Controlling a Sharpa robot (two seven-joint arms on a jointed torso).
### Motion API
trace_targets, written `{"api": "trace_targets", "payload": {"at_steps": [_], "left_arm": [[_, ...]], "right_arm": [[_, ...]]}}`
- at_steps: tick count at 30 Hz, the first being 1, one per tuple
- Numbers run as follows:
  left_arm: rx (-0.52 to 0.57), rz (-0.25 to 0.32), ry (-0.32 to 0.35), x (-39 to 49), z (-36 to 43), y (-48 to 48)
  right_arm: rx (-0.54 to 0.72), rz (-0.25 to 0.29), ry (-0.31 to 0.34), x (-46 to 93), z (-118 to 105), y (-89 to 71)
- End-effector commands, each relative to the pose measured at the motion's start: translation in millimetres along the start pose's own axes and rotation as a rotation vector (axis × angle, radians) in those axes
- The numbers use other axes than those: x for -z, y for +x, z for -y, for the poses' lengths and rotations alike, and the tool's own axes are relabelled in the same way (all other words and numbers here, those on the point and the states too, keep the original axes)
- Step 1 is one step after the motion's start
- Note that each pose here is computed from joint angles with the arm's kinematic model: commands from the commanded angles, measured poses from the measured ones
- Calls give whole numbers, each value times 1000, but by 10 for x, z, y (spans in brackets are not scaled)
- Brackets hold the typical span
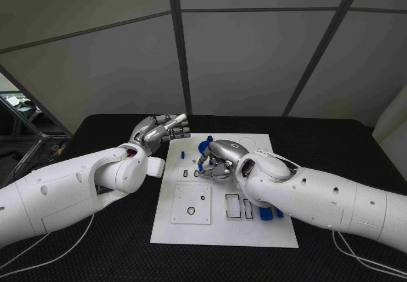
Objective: Assemble the parts on the task board
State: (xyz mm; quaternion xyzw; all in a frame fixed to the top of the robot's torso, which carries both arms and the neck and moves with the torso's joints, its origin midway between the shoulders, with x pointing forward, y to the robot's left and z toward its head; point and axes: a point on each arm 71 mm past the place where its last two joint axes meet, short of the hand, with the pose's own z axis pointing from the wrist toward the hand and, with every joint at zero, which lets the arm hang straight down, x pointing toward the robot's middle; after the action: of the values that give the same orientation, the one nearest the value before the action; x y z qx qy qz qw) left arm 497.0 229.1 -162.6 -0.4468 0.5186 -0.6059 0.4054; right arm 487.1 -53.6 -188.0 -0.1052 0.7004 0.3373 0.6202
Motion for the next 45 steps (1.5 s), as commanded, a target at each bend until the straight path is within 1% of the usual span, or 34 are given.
{"api": "trace_targets", "payload": {"at_steps": [1, 10, 29, 37, 45], "left_arm": [[-1, -10, 6, -8, 15, 15], [-1, -12, 5, -8, 15, 27], [-3, -7, 6, -3, 19, 8], [-4, -4, 6, -4, 18, -3], [-4, -4, 5, -7, 16, -4]], "right_arm": [[37, -18, 9, -12, -5, 23], [46, -56, 25, -21, 15, 88], [55, -105, 35, -6, 52, 149], [57, -116, 34, -2, 46, 158], [59, -111, 34, 0, 42, 155]]}}
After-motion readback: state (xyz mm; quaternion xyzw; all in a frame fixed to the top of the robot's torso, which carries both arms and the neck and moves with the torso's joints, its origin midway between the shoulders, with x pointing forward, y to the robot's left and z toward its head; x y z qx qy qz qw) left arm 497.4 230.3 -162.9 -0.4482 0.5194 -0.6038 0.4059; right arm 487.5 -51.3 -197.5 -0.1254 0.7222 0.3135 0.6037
